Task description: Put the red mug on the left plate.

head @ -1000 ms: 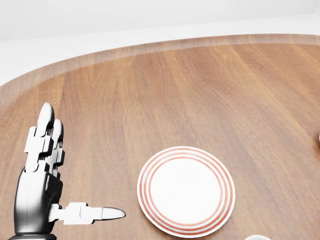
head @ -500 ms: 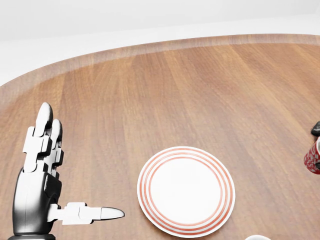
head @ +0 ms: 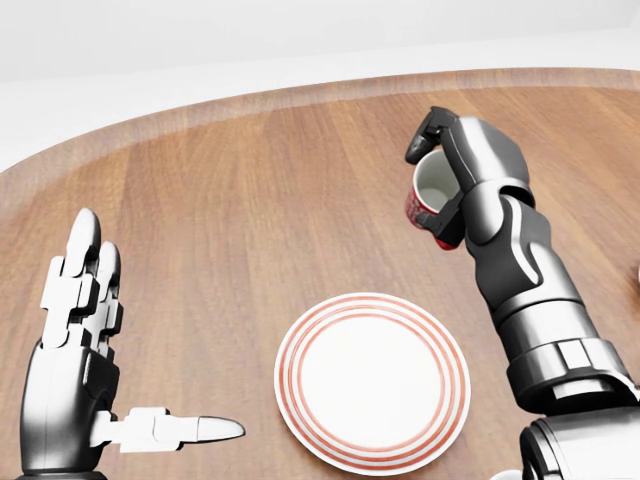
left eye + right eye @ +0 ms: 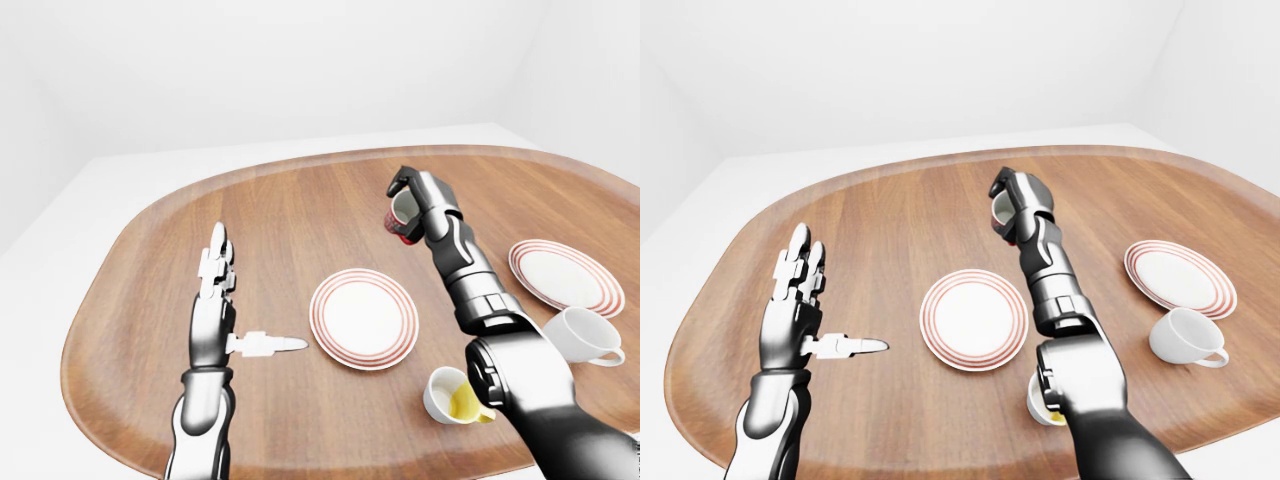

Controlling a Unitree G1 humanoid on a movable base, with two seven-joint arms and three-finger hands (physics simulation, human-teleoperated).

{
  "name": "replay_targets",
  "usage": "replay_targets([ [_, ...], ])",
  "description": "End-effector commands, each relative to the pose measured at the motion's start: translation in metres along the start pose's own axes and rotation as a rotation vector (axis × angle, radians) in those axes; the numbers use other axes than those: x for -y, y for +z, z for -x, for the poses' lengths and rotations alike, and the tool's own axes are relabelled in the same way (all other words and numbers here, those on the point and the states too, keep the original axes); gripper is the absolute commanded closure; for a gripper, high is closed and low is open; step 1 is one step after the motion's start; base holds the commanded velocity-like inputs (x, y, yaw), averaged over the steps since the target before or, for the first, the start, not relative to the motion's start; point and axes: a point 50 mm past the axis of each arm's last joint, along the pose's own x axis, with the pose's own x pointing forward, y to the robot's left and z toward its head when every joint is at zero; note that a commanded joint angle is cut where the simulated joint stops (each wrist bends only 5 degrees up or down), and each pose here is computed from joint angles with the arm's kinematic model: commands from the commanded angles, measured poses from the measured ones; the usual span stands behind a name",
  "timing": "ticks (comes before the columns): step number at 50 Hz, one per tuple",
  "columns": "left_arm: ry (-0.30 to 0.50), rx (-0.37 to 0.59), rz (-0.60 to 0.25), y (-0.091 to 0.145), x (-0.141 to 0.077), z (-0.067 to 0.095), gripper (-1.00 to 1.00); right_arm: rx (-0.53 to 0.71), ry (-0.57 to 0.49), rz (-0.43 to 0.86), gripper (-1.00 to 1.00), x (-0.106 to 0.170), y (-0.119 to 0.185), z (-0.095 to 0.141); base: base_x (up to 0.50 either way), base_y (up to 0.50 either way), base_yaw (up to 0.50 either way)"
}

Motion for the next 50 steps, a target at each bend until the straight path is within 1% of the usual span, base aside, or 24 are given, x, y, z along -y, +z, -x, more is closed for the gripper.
replay_targets([
  [1, 0.006, -0.007, 0.002, -0.001, -0.001, 0.001, -1.0, 0.12, 0.178, -0.052, 1.0, -0.043, 0.048, 0.003, 0.0, 0.0, 0.0],
  [2, 0.007, -0.012, 0.002, -0.002, -0.002, 0.002, -1.0, 0.139, 0.206, -0.056, 1.0, -0.05, 0.052, 0.007, 0.0, 0.0, 0.0],
  [7, 0.007, -0.019, 0.004, -0.003, -0.002, 0.003, -1.0, 0.175, 0.242, -0.015, 1.0, -0.07, 0.056, 0.02, 0.0, 0.0, 0.0],
  [9, 0.004, -0.021, 0.001, -0.003, -0.002, 0.004, -1.0, 0.165, 0.252, 0.011, 1.0, -0.079, 0.051, 0.022, 0.0, 0.0, 0.0],
  [14, 0.006, -0.024, 0.006, -0.004, -0.002, 0.003, -1.0, 0.135, 0.301, 0.011, 1.0, -0.098, 0.033, 0.028, 0.0, 0.0, 0.0],
  [17, -0.001, -0.021, 0.0, -0.004, -0.001, 0.003, -1.0, 0.111, 0.342, 0.027, 1.0, -0.116, 0.019, 0.037, 0.0, 0.0, 0.0],
  [20, 0.002, -0.021, 0.003, -0.003, -0.001, 0.004, -1.0, 0.093, 0.363, 0.044, 1.0, -0.127, 0.01, 0.044, 0.0, 0.0, 0.0],
  [23, 0.003, -0.024, 0.003, -0.004, -0.002, 0.005, -1.0, 0.076, 0.373, 0.054, 1.0, -0.132, 0.005, 0.047, 0.0, 0.0, 0.0],
  [28, 0.002, -0.028, 0.002, -0.004, -0.001, 0.006, -1.0, 0.06, 0.403, 0.094, 1.0, -0.144, -0.002, 0.056, 0.0, 0.0, 0.0],
  [29, 0.003, -0.03, 0.003, -0.004, -0.001, 0.006, -1.0, 0.055, 0.438, 0.12, 1.0, -0.15, -0.004, 0.06, 0.0, 0.0, 0.0],
  [30, 0.003, -0.03, 0.003, -0.005, -0.002, 0.006, -1.0, 0.051, 0.44, 0.143, 1.0, -0.152, -0.006, 0.061, 0.0, 0.0, 0.0],
  [31, 0.002, -0.031, 0.002, -0.005, -0.001, 0.006, -1.0, 0.038, 0.464, 0.162, 1.0, -0.158, -0.01, 0.065, 0.0, 0.0, 0.0],
  [40, 0.002, -0.036, 0.003, -0.005, -0.002, 0.007, -1.0, -0.007, 0.497, 0.169, 1.0, -0.172, -0.021, 0.079, 0.0, 0.0, 0.0],
  [43, 0.001, -0.037, 0.003, -0.005, -0.002, 0.007, -1.0, -0.009, 0.489, 0.186, 1.0, -0.175, -0.022, 0.081, 0.0, 0.0, 0.0],
  [45, 0.001, -0.036, 0.003, -0.005, -0.002, 0.007, -1.0, -0.019, 0.455, 0.221, 1.0, -0.174, -0.024, 0.081, 0.0, 0.0, 0.0],
  [50, 0.002, -0.032, 0.003, -0.004, -0.002, 0.007, -1.0, -0.016, 0.468, 0.198, 1.0, -0.176, -0.025, 0.084, 0.0, 0.0, 0.0],
])
